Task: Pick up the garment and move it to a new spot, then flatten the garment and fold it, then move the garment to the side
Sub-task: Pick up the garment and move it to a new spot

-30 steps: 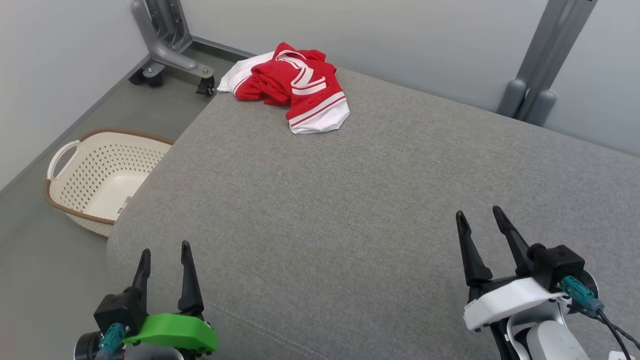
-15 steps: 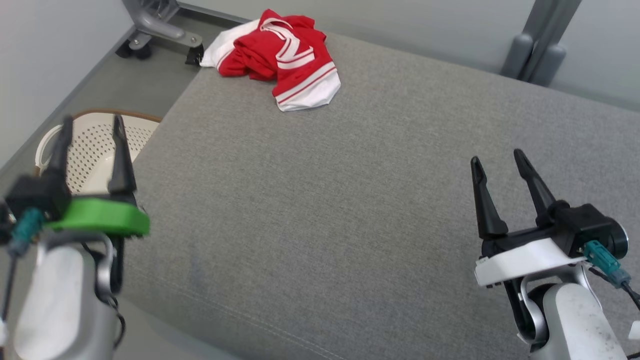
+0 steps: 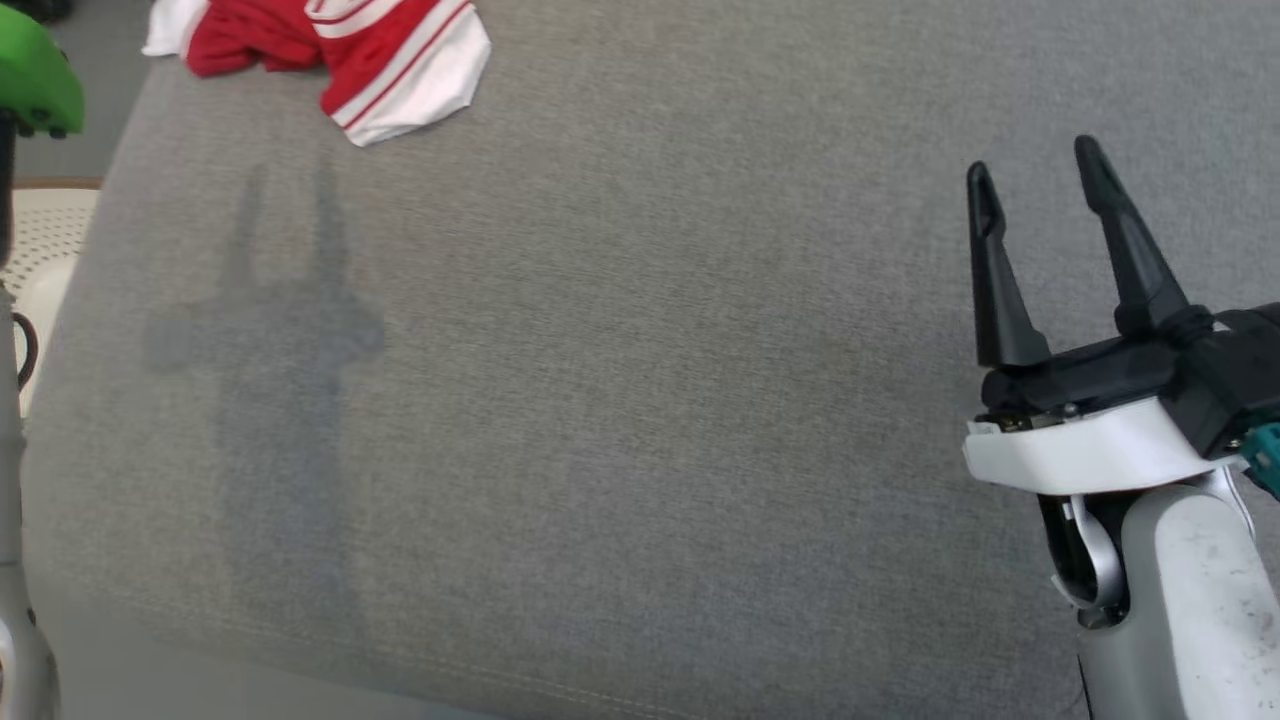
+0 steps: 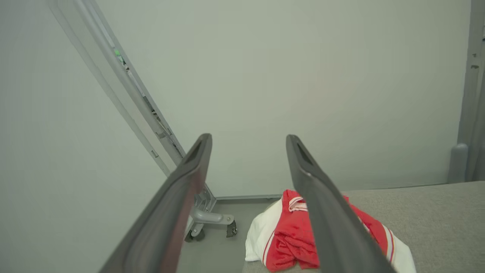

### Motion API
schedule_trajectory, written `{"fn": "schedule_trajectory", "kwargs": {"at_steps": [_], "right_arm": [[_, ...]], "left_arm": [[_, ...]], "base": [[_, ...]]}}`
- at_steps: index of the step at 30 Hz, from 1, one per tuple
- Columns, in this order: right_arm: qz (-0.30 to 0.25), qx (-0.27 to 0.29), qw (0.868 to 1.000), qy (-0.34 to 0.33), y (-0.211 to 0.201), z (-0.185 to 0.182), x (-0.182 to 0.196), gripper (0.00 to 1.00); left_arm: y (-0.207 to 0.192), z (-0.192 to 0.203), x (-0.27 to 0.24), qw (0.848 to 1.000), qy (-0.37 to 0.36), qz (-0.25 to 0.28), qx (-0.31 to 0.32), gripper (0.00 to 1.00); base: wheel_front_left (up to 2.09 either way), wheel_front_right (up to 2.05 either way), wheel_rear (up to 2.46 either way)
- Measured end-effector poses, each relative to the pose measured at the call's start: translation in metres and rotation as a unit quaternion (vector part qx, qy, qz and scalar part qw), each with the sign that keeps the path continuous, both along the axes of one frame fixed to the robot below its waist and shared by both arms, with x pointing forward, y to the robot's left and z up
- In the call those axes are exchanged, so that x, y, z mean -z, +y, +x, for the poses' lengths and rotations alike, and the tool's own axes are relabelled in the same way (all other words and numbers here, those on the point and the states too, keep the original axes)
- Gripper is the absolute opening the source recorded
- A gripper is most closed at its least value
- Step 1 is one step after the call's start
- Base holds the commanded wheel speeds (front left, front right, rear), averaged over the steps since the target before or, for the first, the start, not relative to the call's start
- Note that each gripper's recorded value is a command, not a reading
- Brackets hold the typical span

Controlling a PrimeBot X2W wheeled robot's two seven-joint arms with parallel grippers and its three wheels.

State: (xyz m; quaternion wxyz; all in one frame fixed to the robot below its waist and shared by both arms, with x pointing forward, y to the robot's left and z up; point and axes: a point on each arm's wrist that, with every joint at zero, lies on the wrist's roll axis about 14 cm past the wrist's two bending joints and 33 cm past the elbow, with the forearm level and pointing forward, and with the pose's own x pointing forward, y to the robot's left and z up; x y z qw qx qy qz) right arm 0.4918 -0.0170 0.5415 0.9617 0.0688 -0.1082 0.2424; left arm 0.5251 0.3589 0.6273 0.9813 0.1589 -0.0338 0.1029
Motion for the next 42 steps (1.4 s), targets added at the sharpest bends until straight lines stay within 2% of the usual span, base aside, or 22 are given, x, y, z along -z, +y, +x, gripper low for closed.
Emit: {"fn": "schedule_trajectory", "kwargs": {"at_steps": [4,10,16,20,21,22,23,24,31,36,42], "right_arm": [[0.0,0.033,0.999,0.004,-0.026,0.009,0.011,1.0],[-0.017,0.075,0.997,0.027,-0.059,0.016,0.036,1.0],[-0.036,0.102,0.992,0.058,-0.081,0.019,0.067,1.0],[-0.046,0.114,0.989,0.077,-0.091,0.02,0.084,1.0],[-0.048,0.117,0.989,0.08,-0.094,0.02,0.087,1.0],[-0.05,0.121,0.988,0.082,-0.097,0.019,0.089,1.0],[-0.053,0.124,0.987,0.083,-0.099,0.02,0.091,1.0],[-0.054,0.126,0.987,0.084,-0.101,0.02,0.091,1.0],[-0.053,0.127,0.988,0.069,-0.101,0.017,0.078,1.0],[-0.04,0.128,0.99,0.052,-0.101,0.01,0.057,1.0],[-0.026,0.135,0.99,0.043,-0.108,-0.009,0.037,1.0]], "left_arm": [[-0.011,0.038,0.063,0.995,0.085,-0.056,0.004,1.0],[-0.033,0.066,0.167,0.967,0.214,-0.138,0.002,1.0],[-0.046,0.075,0.238,0.942,0.281,-0.181,-0.009,1.0],[-0.048,0.08,0.267,0.935,0.299,-0.19,-0.021,1.0],[-0.05,0.082,0.271,0.934,0.3,-0.193,-0.021,0.88],[-0.053,0.085,0.274,0.935,0.296,-0.195,-0.019,0.43],[-0.055,0.087,0.275,0.936,0.293,-0.196,-0.017,0.04],[-0.056,0.089,0.275,0.937,0.289,-0.197,-0.015,0.0],[-0.059,0.096,0.245,0.952,0.247,-0.184,0.003,0.0],[-0.061,0.106,0.184,0.969,0.183,-0.165,0.028,0.0],[-0.097,0.111,0.1,0.98,0.103,-0.141,0.091,0.0]], "base": [[0.0,0.0,0.0],[0.0,0.0,0.0],[0.0,0.0,0.0],[0.0,0.0,0.0],[0.0,0.0,0.0],[0.0,0.0,0.0],[0.0,0.0,0.0],[0.0,0.0,0.0],[0.0,0.0,0.0],[0.0,0.0,0.0],[0.0,0.0,0.0]]}}
